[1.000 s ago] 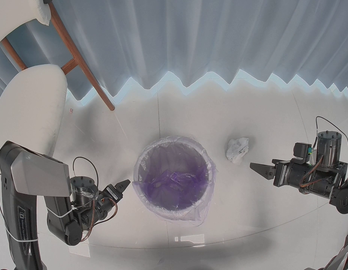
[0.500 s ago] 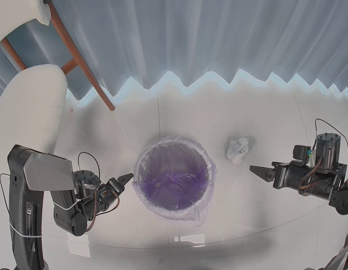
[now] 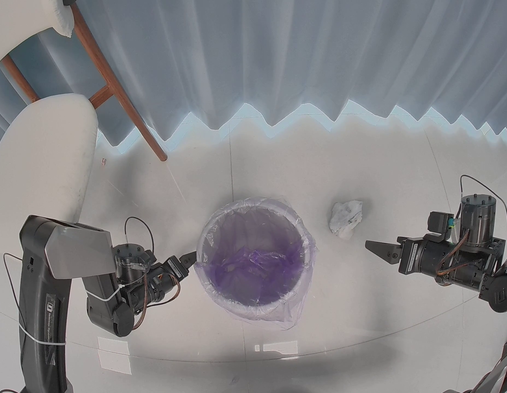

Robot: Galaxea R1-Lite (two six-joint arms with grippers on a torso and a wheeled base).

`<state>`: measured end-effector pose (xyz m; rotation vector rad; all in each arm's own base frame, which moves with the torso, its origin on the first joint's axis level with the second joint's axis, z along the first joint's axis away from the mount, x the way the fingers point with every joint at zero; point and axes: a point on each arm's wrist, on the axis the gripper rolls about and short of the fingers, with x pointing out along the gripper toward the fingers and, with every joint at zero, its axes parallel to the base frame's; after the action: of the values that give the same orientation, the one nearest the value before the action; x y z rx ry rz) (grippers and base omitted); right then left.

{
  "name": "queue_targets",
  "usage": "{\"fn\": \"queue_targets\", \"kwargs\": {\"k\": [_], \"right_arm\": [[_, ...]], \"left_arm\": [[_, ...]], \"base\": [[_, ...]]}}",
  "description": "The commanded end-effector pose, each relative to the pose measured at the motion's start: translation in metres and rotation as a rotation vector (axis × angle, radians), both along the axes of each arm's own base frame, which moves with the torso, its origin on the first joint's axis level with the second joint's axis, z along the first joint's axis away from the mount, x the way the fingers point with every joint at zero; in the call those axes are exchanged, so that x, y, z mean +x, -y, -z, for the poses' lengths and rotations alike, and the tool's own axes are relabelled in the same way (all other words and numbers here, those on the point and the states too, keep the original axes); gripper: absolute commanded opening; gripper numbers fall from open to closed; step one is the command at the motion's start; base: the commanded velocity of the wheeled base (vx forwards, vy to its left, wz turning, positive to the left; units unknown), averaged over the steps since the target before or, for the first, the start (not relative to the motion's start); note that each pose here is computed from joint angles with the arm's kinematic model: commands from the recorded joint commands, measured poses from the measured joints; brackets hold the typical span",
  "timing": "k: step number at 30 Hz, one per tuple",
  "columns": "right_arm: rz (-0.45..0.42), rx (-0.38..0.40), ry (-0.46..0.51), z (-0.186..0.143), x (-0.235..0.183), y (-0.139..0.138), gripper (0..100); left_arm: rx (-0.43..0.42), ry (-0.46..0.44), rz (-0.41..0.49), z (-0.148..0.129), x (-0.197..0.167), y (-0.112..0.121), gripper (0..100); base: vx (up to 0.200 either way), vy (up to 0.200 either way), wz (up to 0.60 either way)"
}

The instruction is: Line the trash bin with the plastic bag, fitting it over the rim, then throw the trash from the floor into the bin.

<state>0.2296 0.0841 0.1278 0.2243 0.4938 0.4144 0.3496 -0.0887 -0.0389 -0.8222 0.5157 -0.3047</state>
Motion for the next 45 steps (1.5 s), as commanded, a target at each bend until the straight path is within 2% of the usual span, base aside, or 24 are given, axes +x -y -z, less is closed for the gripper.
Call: {"fn": "queue_targets", "kwargs": {"k": [1, 9, 14, 19, 26, 32, 35, 36, 38, 42, 45], "right_arm": [[0.000, 0.002, 0.007, -0.002, 0.000, 0.000, 100], [0.000, 0.001, 0.004, -0.001, 0.000, 0.000, 100], [0.000, 0.001, 0.003, -0.001, 0.000, 0.000, 100], [0.000, 0.000, 0.001, 0.000, 0.000, 0.000, 100], [-0.002, -0.001, -0.003, 0.001, -0.001, 0.000, 100], [-0.002, -0.001, -0.003, 0.001, -0.002, 0.000, 100], [0.001, -0.002, -0.003, 0.001, -0.002, 0.001, 100], [0.002, -0.001, -0.004, 0.001, -0.002, 0.001, 100], [0.000, -0.001, -0.003, 0.001, -0.001, 0.000, 100], [0.001, -0.003, -0.002, 0.001, 0.000, 0.000, 100], [0.003, -0.005, -0.001, 0.001, -0.002, 0.001, 100]], "left_arm": [[0.081, -0.004, 0.022, 0.014, 0.012, 0.000, 100], [0.155, -0.003, 0.019, 0.018, 0.033, 0.006, 100], [0.272, -0.056, -0.081, 0.030, 0.052, 0.005, 100], [0.302, -0.107, -0.101, 0.030, 0.062, 0.006, 100], [0.368, -0.233, -0.148, 0.026, 0.078, 0.007, 100], [0.368, -0.254, -0.144, 0.025, 0.080, 0.008, 100], [0.342, -0.244, -0.144, 0.009, 0.071, 0.009, 100], [0.312, -0.223, -0.145, -0.010, 0.064, 0.009, 100], [0.281, -0.230, -0.130, -0.024, 0.053, 0.008, 100], [0.281, -0.255, -0.131, -0.035, 0.032, 0.002, 100], [0.275, -0.254, -0.126, -0.055, 0.002, -0.007, 100]], "base": [[0.000, 0.000, 0.00], [0.000, 0.000, 0.00], [0.000, 0.000, 0.00], [0.000, 0.000, 0.00], [0.000, 0.000, 0.00], [0.000, 0.000, 0.00], [0.000, 0.000, 0.00], [0.000, 0.000, 0.00], [0.000, 0.000, 0.00], [0.000, 0.000, 0.00], [0.000, 0.000, 0.00]]}}
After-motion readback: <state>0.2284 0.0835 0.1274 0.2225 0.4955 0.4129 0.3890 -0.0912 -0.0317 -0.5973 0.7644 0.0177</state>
